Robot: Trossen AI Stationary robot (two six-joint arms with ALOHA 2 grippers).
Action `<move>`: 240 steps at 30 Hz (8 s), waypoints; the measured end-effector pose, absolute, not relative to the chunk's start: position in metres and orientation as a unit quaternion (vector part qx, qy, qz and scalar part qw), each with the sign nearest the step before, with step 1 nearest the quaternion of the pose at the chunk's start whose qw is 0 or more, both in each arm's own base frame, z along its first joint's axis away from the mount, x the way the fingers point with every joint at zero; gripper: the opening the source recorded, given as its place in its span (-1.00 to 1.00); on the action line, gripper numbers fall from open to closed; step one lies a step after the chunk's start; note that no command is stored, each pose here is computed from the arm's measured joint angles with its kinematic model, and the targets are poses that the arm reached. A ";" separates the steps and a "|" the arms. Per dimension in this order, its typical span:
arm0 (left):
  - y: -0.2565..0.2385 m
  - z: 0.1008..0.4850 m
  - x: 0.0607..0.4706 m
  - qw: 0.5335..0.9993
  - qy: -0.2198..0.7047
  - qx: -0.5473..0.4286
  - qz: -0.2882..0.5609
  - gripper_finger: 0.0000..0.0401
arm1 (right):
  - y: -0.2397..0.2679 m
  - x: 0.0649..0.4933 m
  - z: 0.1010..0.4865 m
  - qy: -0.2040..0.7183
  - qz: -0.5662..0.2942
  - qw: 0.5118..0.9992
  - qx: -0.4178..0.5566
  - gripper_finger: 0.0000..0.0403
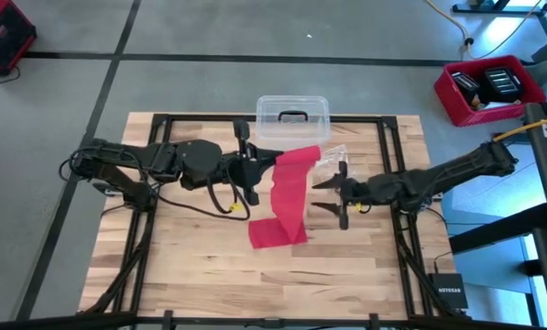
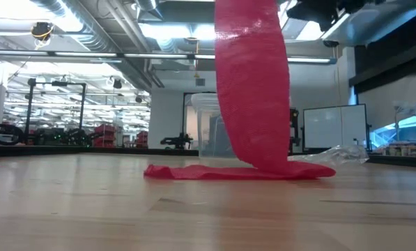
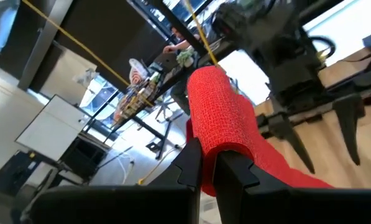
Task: Roll bandage
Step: Roll the red bandage
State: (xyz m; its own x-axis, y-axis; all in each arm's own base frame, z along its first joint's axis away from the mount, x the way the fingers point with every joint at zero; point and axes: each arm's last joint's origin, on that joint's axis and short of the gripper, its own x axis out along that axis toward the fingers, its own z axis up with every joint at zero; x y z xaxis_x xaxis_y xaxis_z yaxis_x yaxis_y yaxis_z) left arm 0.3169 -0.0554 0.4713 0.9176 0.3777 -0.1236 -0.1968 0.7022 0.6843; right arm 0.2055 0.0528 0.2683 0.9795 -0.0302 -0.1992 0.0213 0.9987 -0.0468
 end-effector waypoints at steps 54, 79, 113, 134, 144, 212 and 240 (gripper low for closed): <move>-0.053 0.475 0.319 0.921 0.107 0.342 0.153 -0.92 | 0.068 0.261 0.204 0.045 -0.037 0.998 0.007 0.09; -0.011 0.474 0.323 0.908 0.134 0.333 0.219 -0.92 | 0.143 0.239 0.278 0.063 0.081 0.982 -0.159 -0.98; -0.042 0.336 0.337 0.882 0.305 0.348 0.088 -0.92 | 0.181 0.186 0.473 -0.055 0.052 0.979 -0.189 -0.98; -0.098 0.302 0.323 0.880 0.296 0.372 0.012 -0.92 | 0.081 0.140 0.541 -0.048 -0.132 0.975 -0.169 -0.97; -0.127 0.307 0.319 0.906 0.239 0.343 -0.062 -0.92 | 0.030 0.125 0.532 -0.002 -0.187 0.973 -0.137 -0.97; -0.124 0.446 0.263 0.899 0.079 0.407 0.145 -0.92 | -0.089 0.266 0.345 0.319 0.056 0.922 0.212 -0.11; -0.104 0.427 0.269 0.901 0.157 0.371 0.163 -0.92 | -0.078 0.232 0.450 0.268 -0.032 0.939 0.214 0.15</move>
